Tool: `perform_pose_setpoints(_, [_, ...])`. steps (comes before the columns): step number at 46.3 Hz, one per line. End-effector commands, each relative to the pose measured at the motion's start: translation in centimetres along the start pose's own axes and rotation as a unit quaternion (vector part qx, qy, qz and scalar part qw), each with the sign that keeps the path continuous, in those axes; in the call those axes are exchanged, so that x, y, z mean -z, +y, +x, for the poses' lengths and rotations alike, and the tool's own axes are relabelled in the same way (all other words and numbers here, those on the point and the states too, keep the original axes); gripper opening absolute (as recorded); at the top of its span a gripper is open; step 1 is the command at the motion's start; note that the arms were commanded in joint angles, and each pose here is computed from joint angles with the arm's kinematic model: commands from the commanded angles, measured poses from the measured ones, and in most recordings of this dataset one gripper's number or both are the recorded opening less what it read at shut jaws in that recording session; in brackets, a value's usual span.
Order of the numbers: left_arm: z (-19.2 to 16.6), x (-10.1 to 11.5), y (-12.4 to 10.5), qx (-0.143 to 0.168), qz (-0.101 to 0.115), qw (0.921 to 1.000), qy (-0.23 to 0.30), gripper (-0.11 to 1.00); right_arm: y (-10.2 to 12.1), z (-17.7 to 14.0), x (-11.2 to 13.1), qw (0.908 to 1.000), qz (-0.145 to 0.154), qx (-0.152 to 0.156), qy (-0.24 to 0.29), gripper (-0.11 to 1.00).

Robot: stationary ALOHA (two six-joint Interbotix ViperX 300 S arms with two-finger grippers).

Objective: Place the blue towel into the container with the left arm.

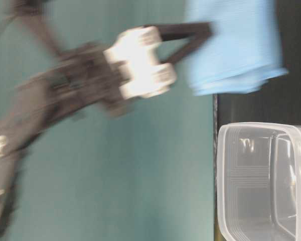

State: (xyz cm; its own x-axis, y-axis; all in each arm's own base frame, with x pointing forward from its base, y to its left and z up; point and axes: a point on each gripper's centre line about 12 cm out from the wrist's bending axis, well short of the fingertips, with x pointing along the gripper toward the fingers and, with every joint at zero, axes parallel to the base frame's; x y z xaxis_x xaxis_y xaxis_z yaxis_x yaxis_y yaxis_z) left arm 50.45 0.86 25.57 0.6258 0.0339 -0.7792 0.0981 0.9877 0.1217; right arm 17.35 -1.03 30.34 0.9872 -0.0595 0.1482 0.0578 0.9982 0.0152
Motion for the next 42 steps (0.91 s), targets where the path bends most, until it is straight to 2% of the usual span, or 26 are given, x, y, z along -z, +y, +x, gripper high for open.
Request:
perform_pose_setpoints(1, [-5.5, -1.1, 0.3, -0.007, 0.0, 0.9994, -0.033, 0.06, -0.1, 0.1, -0.3, 1.0, 0.002, 0.002, -0.003, 0.74])
perform_pose_setpoints(7, [-9.1, 0.6, 0.3, -0.008, -0.004, 0.9995, -0.031, 0.06, -0.1, 0.1, -0.3, 1.0, 0.002, 0.002, -0.003, 0.74])
perform_pose_setpoints(9, [-10.0, 1.8, 0.4, -0.009, -0.009, 0.9996, -0.026, 0.06, -0.1, 0.1, -0.3, 1.0, 0.002, 0.002, -0.003, 0.74])
perform_pose_setpoints(17, [-11.2, 7.1, 0.7, -0.014, -0.023, 0.9996, 0.004, 0.06, -0.1, 0.1, -0.3, 1.0, 0.002, 0.002, -0.002, 0.74])
perform_pose_setpoints(24, [-11.8, 10.4, 0.7, -0.02, -0.021, 0.9996, -0.006, 0.06, -0.1, 0.1, -0.2, 1.0, 0.002, 0.002, -0.001, 0.74])
perform_pose_setpoints(31, [-11.6, 11.6, 0.5, -0.025, -0.021, 0.9989, -0.033, 0.06, -0.1, 0.1, -0.2, 1.0, 0.002, 0.003, -0.001, 0.74])
perform_pose_setpoints(42, [-9.8, 13.3, 0.3, -0.023, -0.024, 0.9993, -0.019, 0.06, -0.2, 0.1, -0.1, 1.0, 0.001, 0.006, 0.001, 0.74])
